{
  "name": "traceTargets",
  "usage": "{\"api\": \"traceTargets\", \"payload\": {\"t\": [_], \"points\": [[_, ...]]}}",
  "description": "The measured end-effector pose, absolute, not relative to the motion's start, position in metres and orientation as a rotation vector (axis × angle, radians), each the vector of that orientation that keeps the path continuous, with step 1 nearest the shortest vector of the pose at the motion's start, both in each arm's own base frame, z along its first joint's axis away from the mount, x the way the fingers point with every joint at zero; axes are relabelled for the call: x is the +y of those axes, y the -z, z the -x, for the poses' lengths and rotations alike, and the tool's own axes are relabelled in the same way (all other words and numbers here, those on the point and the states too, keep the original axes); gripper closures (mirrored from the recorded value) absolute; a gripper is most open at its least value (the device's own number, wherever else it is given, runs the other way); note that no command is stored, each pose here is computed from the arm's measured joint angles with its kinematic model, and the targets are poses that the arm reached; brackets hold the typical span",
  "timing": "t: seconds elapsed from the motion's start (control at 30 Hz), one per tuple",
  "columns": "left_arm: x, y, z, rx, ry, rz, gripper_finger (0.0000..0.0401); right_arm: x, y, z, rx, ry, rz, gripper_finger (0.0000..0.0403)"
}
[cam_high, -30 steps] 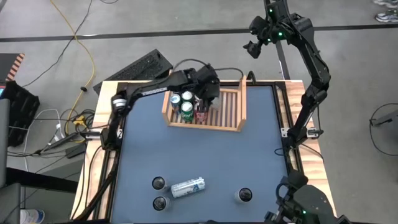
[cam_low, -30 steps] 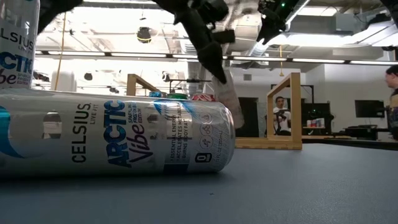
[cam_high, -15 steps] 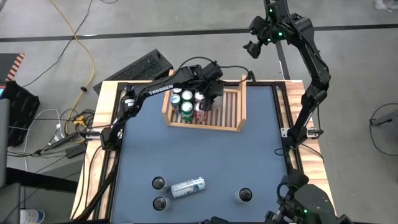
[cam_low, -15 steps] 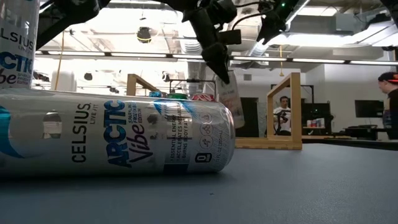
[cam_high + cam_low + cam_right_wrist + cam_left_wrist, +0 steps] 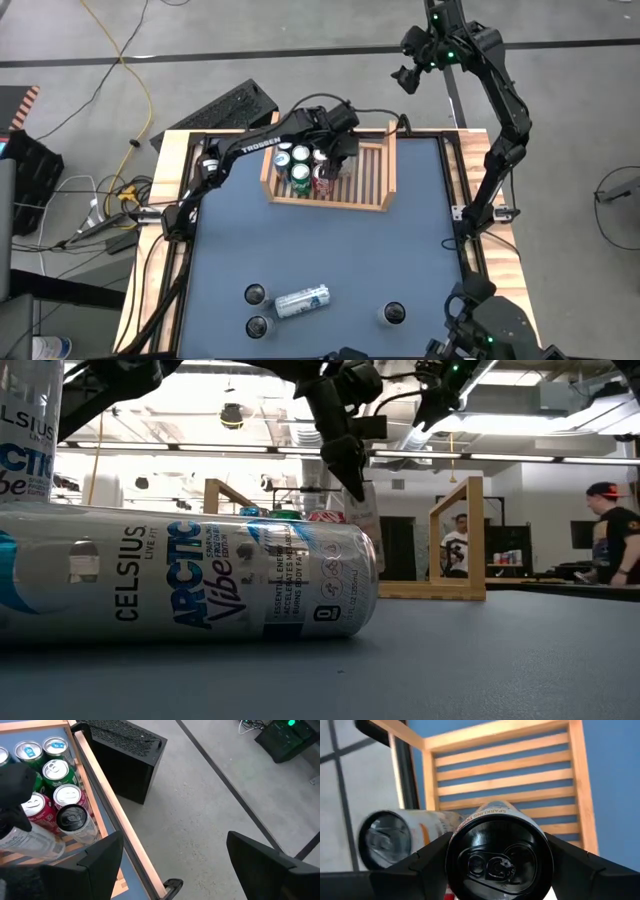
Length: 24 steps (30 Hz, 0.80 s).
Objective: Place canned beverage on shelf
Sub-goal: Put the light yellow soda can on the shelf
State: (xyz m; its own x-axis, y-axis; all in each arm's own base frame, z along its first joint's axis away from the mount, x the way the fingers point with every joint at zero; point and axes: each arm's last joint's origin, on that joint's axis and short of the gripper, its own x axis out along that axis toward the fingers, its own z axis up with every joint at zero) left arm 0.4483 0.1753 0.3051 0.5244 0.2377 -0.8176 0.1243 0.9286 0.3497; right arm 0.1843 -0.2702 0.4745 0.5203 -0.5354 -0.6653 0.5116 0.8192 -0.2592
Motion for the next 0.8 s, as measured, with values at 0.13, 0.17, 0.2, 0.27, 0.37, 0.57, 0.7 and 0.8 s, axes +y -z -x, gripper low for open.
{"api": "traceTargets", "payload": {"t": [0.13, 0.17, 0.2, 0.27, 0.37, 0.57, 0.7, 0.8], "points": [[0.176, -0.299, -0.45, 1.037, -0.064, -0.392, 0.0147, -0.27, -0.475, -0.184, 0.809, 0.628, 0.033, 0.006], [0.177, -0.297, -0.451, 1.045, -0.06, -0.389, 0.0147, -0.27, -0.475, -0.184, 0.808, 0.628, 0.032, 0.006], [0.177, -0.293, -0.452, 1.055, -0.054, -0.39, 0.0147, -0.27, -0.475, -0.184, 0.808, 0.627, 0.032, 0.006], [0.178, -0.284, -0.455, 1.082, -0.044, -0.394, 0.0147, -0.27, -0.475, -0.184, 0.808, 0.628, 0.032, 0.006], [0.178, -0.283, -0.455, 1.088, -0.057, -0.4, 0.0147, -0.27, -0.475, -0.184, 0.808, 0.628, 0.032, 0.006], [0.18, -0.284, -0.455, 1.098, -0.063, -0.415, 0.0147, -0.27, -0.475, -0.184, 0.809, 0.628, 0.032, 0.006], [0.18, -0.284, -0.455, 1.092, -0.045, -0.421, 0.0138, -0.27, -0.474, -0.184, 0.81, 0.628, 0.032, 0.006], [0.18, -0.284, -0.455, 1.099, -0.063, -0.416, 0.0121, -0.27, -0.475, -0.184, 0.809, 0.628, 0.032, 0.006]]}}
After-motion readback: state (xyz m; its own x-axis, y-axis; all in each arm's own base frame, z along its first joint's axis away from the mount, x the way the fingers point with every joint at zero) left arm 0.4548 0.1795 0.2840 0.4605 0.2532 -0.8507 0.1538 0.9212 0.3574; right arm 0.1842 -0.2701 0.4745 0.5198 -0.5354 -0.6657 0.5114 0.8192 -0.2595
